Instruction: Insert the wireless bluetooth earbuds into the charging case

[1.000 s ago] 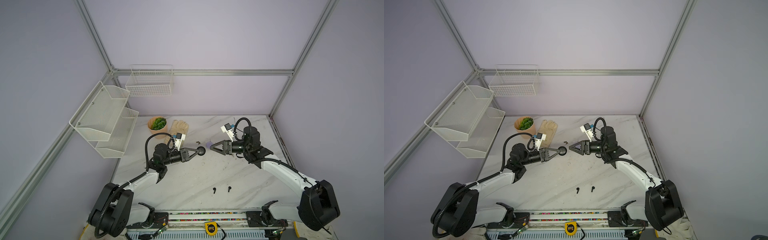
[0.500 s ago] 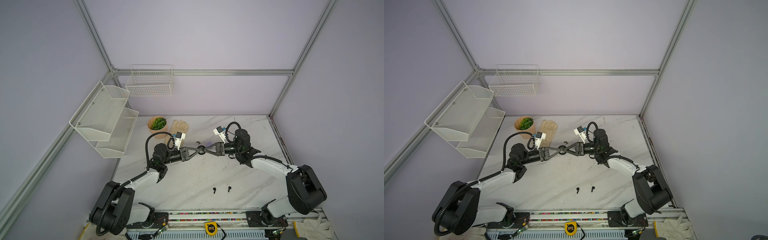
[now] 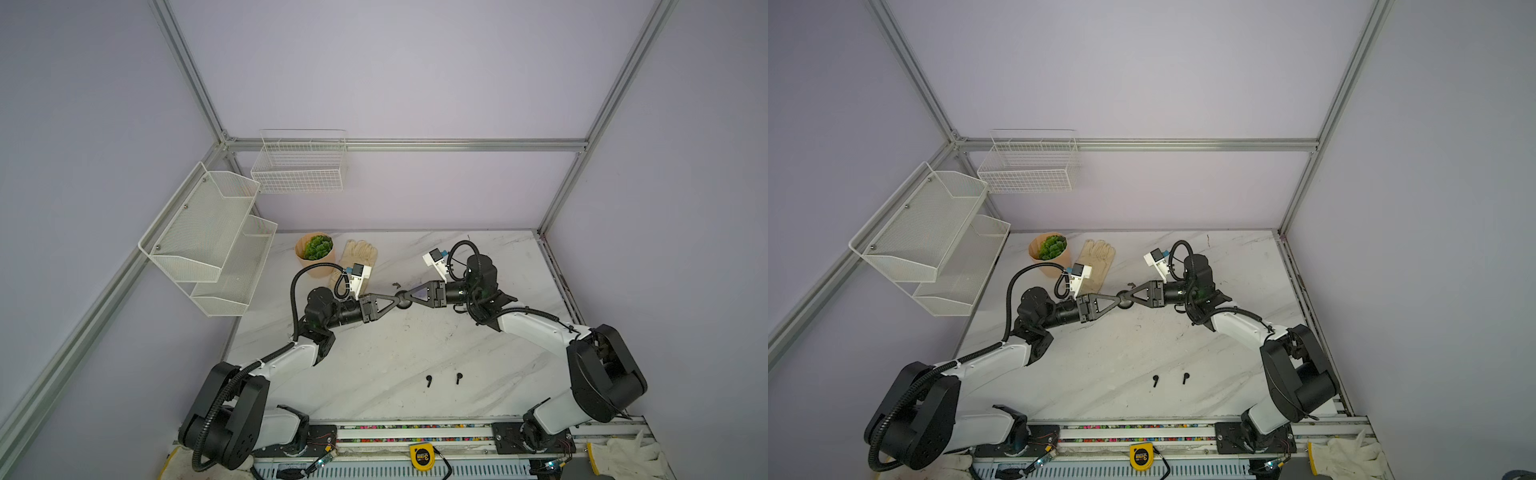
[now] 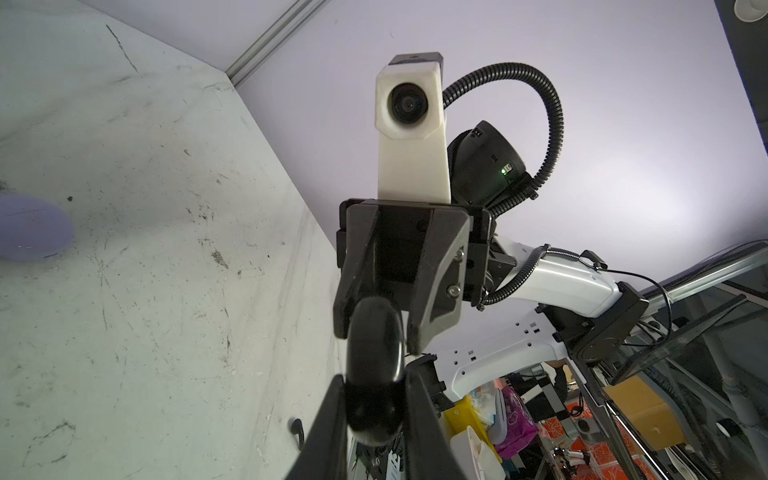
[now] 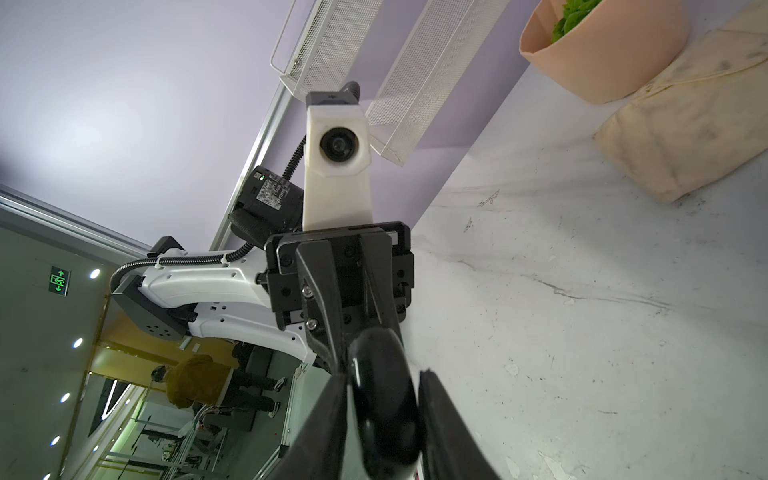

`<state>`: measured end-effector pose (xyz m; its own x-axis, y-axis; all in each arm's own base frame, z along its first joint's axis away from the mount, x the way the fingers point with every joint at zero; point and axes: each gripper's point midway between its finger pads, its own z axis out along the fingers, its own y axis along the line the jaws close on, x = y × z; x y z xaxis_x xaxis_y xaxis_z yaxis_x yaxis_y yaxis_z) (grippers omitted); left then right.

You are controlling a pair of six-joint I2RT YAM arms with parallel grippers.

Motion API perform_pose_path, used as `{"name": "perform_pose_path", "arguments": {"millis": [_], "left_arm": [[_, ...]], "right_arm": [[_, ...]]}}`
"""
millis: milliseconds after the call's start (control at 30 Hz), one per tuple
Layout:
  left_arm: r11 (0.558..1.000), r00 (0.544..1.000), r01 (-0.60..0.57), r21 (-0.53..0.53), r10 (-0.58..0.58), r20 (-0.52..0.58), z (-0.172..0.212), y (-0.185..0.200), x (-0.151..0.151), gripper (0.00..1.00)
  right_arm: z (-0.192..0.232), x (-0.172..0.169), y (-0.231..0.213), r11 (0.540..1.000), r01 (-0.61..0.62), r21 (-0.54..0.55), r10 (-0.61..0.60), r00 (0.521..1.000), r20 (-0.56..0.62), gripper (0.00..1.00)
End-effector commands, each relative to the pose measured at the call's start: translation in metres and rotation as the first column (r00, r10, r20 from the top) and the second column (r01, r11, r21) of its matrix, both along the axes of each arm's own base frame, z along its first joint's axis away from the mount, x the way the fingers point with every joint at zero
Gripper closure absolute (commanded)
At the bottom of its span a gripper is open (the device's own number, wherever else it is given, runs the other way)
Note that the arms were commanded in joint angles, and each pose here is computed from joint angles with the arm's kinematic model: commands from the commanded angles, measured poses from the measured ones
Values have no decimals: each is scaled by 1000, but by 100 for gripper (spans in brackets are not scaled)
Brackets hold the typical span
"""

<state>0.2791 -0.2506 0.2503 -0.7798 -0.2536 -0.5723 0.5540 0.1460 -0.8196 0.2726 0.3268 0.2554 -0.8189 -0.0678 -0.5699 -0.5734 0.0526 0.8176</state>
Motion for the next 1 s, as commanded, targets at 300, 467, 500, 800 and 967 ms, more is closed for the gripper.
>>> {"name": "perform_pose_path", "arguments": {"millis": [300,467,500,800,967], "left_arm": [[1000,997,20,-22,-19,68,24,-2,0,76],[1000,996,14,-22,-12,91,26,0,-3,61],[1000,995,12,-27,-9,104,28,1,-4,59],[998,990,9,-68,0,141,35,2,-4,59],[997,990,19,-74,-8,139,35,0,-3,64]], "right_arm": [[20,-6,7,998,-62,21,60,995,84,82],[18,-5,8,998,-70,7,69,993,92,84],[19,-4,8,997,-70,9,69,993,94,84],[18,-3,9,998,-69,6,68,994,86,86],[19,-3,9,998,-68,10,67,994,90,87]]}}
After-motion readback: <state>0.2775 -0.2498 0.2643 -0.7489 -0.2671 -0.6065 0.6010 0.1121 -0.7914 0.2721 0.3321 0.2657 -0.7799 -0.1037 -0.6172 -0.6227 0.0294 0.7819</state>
